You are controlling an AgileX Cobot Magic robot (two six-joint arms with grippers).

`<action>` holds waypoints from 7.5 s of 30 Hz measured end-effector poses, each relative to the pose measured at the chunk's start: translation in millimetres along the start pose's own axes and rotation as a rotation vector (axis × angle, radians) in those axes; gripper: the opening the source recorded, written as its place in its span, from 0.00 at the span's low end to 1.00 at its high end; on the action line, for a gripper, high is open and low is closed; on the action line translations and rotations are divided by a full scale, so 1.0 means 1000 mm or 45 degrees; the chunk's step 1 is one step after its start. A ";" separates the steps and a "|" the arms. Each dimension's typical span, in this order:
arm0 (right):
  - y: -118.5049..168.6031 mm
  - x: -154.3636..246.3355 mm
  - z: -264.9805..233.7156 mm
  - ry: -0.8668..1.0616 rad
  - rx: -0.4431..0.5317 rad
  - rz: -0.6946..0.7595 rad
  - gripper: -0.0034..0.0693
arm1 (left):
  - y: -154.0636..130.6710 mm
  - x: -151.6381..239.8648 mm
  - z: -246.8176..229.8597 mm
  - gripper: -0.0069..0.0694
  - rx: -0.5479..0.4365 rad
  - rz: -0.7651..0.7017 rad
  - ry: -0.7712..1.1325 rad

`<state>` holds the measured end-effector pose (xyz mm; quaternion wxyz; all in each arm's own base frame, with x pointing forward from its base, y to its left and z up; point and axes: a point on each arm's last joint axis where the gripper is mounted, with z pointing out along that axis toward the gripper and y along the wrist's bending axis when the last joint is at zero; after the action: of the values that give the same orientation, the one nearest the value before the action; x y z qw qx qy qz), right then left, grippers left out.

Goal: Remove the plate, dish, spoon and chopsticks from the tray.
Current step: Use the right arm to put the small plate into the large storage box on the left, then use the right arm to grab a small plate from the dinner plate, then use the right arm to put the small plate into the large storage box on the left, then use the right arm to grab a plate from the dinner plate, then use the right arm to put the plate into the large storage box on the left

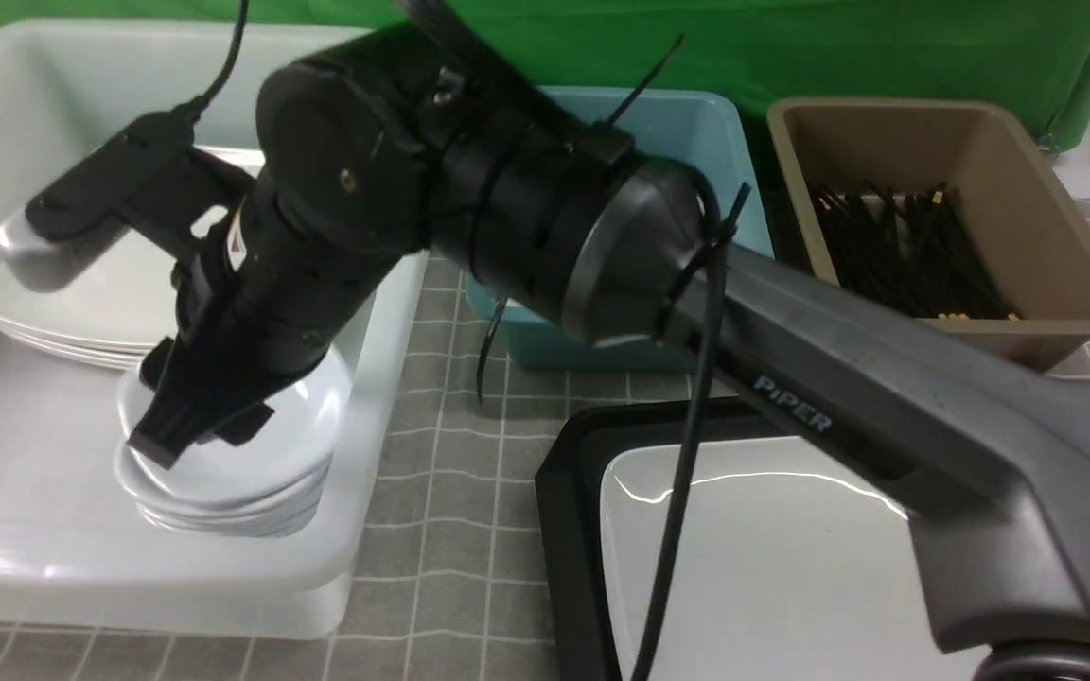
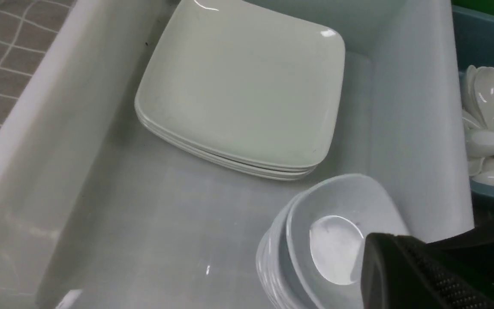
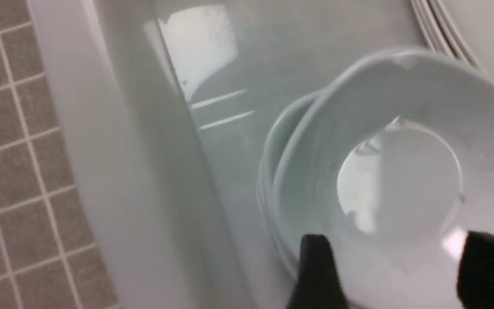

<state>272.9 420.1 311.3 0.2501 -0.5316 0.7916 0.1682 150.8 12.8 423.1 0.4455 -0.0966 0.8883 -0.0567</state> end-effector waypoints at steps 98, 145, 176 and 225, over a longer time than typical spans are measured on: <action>0.019 0.013 0.010 -0.268 0.080 0.012 0.53 | -0.003 0.028 0.055 0.09 0.173 0.098 0.229; -0.206 0.368 -0.069 0.199 0.336 1.451 0.55 | -0.082 0.073 0.046 0.09 0.538 0.683 0.407; -0.136 0.266 -0.240 -0.379 0.612 1.013 0.12 | -0.067 0.061 0.054 0.09 0.251 0.496 0.300; -0.188 -0.006 0.053 -1.259 0.233 0.837 0.13 | 0.024 0.001 0.039 0.09 -0.067 -0.131 0.040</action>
<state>460.8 381.7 270.9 0.5682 -0.0941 0.7156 0.3953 178.3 35.7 394.1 0.4251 -0.1528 0.8903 -0.0579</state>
